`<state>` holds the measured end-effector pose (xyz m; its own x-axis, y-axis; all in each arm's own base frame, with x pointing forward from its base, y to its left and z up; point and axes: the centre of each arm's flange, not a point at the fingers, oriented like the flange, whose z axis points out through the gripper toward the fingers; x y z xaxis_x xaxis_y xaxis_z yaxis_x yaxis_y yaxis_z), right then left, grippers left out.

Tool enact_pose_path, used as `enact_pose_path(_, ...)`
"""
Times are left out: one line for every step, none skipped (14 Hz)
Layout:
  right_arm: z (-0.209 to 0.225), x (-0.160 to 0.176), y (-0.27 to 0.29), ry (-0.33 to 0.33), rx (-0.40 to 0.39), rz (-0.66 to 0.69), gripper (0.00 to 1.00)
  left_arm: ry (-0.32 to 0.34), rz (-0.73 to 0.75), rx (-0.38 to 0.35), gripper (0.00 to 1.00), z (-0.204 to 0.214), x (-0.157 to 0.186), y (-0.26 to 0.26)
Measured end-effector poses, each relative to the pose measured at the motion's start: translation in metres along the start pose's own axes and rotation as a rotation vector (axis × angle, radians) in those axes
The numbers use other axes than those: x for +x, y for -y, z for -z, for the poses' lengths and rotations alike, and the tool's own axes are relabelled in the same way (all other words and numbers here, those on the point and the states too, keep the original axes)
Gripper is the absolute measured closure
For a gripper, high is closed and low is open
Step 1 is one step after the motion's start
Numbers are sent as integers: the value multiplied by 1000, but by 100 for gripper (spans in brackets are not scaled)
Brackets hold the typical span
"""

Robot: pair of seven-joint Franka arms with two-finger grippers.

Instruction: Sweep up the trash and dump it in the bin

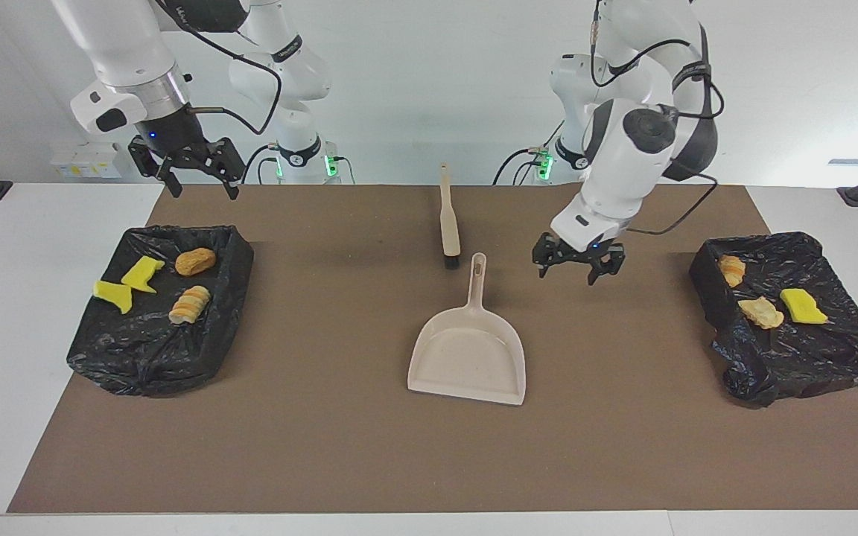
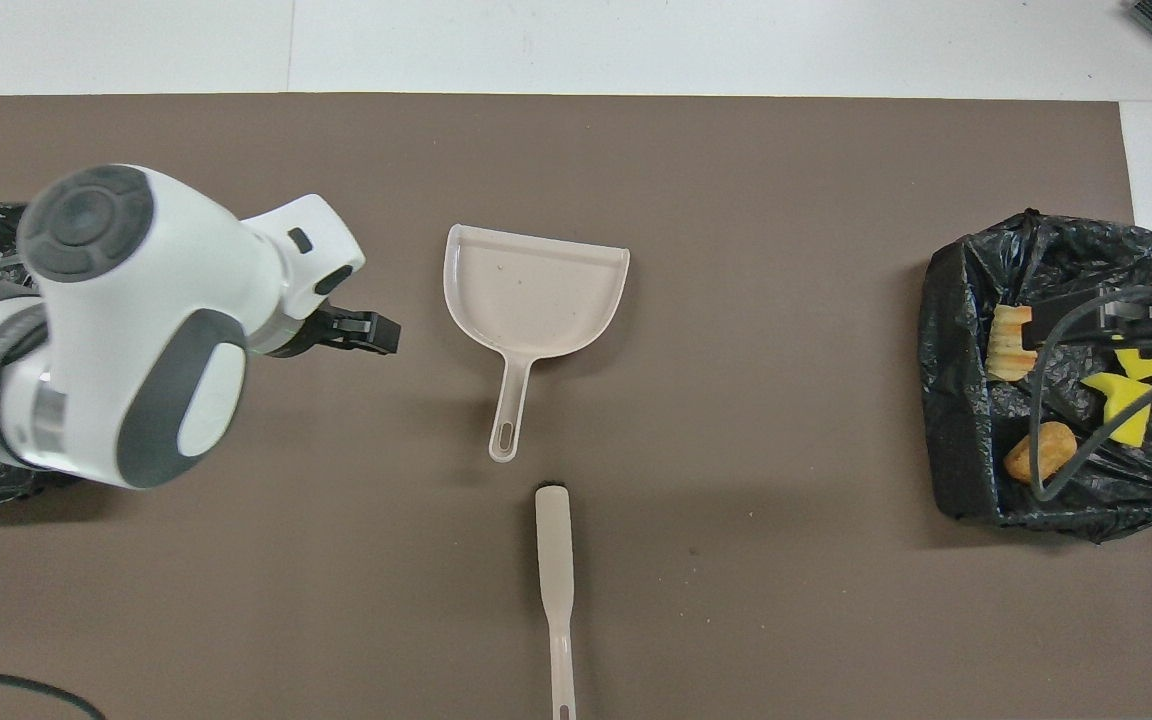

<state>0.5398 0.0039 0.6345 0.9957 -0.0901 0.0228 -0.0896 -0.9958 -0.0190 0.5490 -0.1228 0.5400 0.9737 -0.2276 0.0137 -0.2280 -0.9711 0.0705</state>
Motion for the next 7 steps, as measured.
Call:
enact_pose_path(0, 0, 0, 0, 0, 0, 0, 10, -10, 25, 0, 16, -6, 14)
enact_pose_path(0, 0, 0, 0, 0, 0, 0, 16, -28, 56, 0, 32, -10, 24)
enact_pose_path(0, 0, 0, 0, 0, 0, 0, 23, -44, 79, 0, 49, -14, 31)
enact_pose_path(0, 0, 0, 0, 0, 0, 0, 25, -48, 91, 0, 65, -19, 37)
enact_pose_path(0, 0, 0, 0, 0, 0, 0, 17, -43, 97, 0, 79, -24, 44)
enact_pose_path(0, 0, 0, 0, 0, 0, 0, 8, -35, 99, 0, 91, -29, 50)
enact_pose_path(0, 0, 0, 0, 0, 0, 0, 6, -24, 100, 0, 101, -35, 58)
